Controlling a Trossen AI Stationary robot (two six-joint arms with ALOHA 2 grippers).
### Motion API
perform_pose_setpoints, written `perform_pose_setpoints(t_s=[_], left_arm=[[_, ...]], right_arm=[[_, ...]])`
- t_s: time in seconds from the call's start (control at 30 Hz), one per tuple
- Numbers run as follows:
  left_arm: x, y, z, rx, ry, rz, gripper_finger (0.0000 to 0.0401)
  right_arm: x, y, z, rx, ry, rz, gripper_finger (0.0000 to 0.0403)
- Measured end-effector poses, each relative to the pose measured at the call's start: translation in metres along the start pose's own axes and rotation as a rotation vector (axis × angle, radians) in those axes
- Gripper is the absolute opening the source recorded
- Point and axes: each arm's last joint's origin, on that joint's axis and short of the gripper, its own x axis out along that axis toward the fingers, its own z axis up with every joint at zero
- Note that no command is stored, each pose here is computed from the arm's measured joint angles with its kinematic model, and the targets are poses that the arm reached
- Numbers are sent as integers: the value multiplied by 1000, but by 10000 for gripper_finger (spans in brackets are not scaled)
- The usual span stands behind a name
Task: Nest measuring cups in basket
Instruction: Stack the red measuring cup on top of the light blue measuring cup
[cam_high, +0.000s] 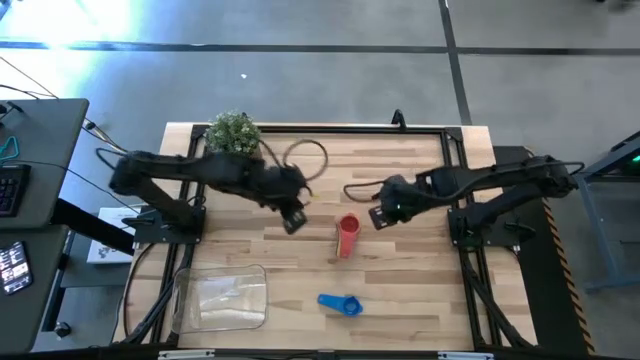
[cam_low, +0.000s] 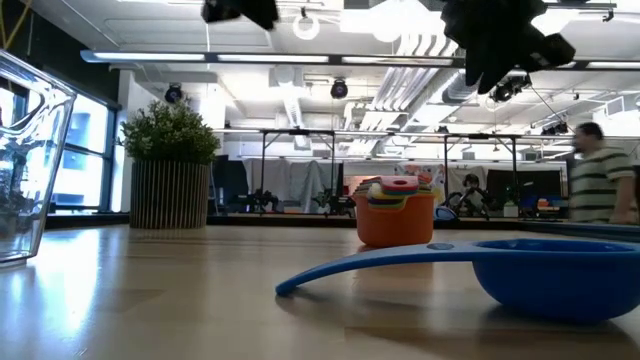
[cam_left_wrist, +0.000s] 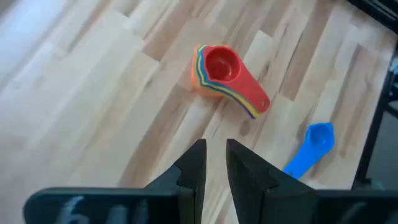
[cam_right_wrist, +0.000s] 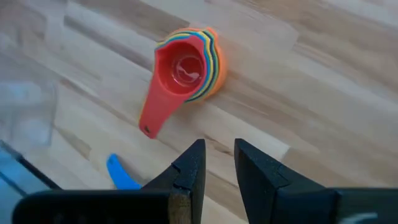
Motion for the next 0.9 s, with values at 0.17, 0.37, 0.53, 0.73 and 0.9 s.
perform_pose_setpoints(t_s=[0.17, 0.37, 0.53, 0.73, 0.9], left_arm=[[-48, 16, -12, 85, -60, -12, 53], [-91, 31, -30, 165, -108, -49, 53], [-115, 42, -41, 204, -153, -72, 53], [-135, 53, -51, 217, -189, -88, 53], [-145, 62, -60, 209, -196, -51, 53]], right_arm=[[20, 17, -19, 99, -18, -2, 78], [55, 35, -36, 176, -31, -20, 78], [84, 45, -47, 247, -30, -34, 78], [112, 50, -54, 261, -23, -61, 78], [129, 51, -57, 280, -17, -90, 78]])
